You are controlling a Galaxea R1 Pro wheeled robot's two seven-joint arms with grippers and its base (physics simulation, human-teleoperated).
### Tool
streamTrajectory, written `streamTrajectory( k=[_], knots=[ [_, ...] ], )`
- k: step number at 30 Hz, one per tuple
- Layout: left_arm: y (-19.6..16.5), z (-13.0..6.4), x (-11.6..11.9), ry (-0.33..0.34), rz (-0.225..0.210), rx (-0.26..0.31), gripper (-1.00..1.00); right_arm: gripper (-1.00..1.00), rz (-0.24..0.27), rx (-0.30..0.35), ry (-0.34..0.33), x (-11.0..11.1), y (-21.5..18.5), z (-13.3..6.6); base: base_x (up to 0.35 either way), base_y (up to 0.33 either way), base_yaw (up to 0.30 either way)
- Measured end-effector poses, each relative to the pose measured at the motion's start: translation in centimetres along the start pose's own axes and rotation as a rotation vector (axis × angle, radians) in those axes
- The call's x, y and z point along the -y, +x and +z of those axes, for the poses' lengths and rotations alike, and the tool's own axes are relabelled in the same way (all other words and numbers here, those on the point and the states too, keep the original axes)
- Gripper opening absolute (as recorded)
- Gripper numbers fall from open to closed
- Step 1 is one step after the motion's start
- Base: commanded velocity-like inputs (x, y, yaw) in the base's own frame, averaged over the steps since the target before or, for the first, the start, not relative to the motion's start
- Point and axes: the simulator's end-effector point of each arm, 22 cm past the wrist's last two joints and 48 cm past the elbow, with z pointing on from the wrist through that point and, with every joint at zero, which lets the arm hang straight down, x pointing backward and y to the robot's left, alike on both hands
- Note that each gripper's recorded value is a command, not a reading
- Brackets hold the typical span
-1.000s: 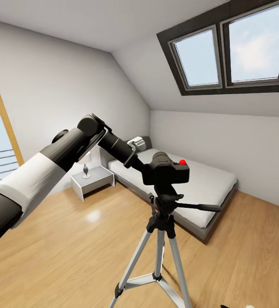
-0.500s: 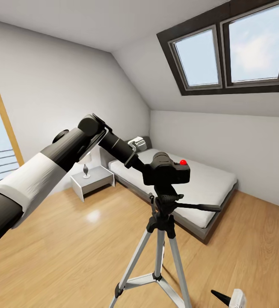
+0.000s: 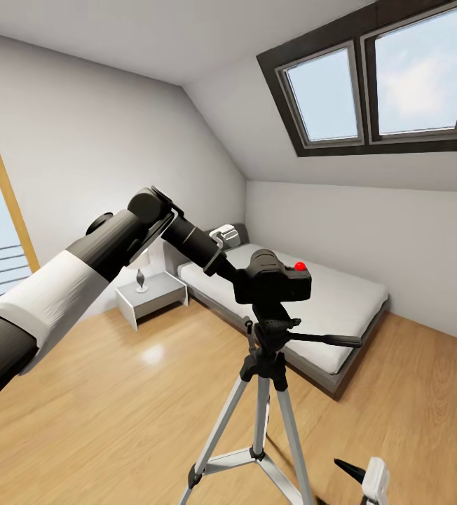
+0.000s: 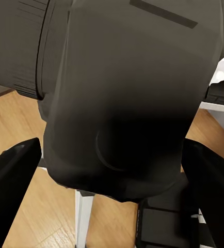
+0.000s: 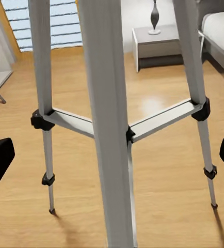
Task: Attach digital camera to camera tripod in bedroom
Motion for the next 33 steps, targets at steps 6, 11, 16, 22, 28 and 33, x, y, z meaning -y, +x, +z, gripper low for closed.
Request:
streamTrajectory(
  k=[6,11,16,22,28,33],
  knots=[
    [0.0,0.0,0.0,0.0,0.0,0.0,-1.0,1.0,-0.014,0.029,-0.001,-0.5,-1.4,1.1,0.0,0.0,0.0],
    [0.0,0.0,0.0,0.0,0.0,0.0,-1.0,1.0,-0.023,0.045,-0.031,-1.8,-2.4,2.4,0.0,0.0,0.0],
    [0.0,0.0,0.0,0.0,0.0,0.0,-1.0,1.0,-0.012,0.04,-0.042,-2.1,-3.1,3.0,0.0,0.0,0.0],
    [0.0,0.0,0.0,0.0,0.0,0.0,-1.0,1.0,-0.011,0.039,-0.056,-2.4,-4.1,3.5,0.0,0.0,0.0],
    [0.0,0.0,0.0,0.0,0.0,0.0,-1.0,1.0,0.008,0.068,-0.062,-3.7,-4.9,4.8,0.0,0.0,0.0],
    [0.0,0.0,0.0,0.001,0.001,0.0,-1.0,1.0,0.007,0.083,-0.022,-3.5,-5.7,5.9,0.0,0.0,0.0]
  ],
)
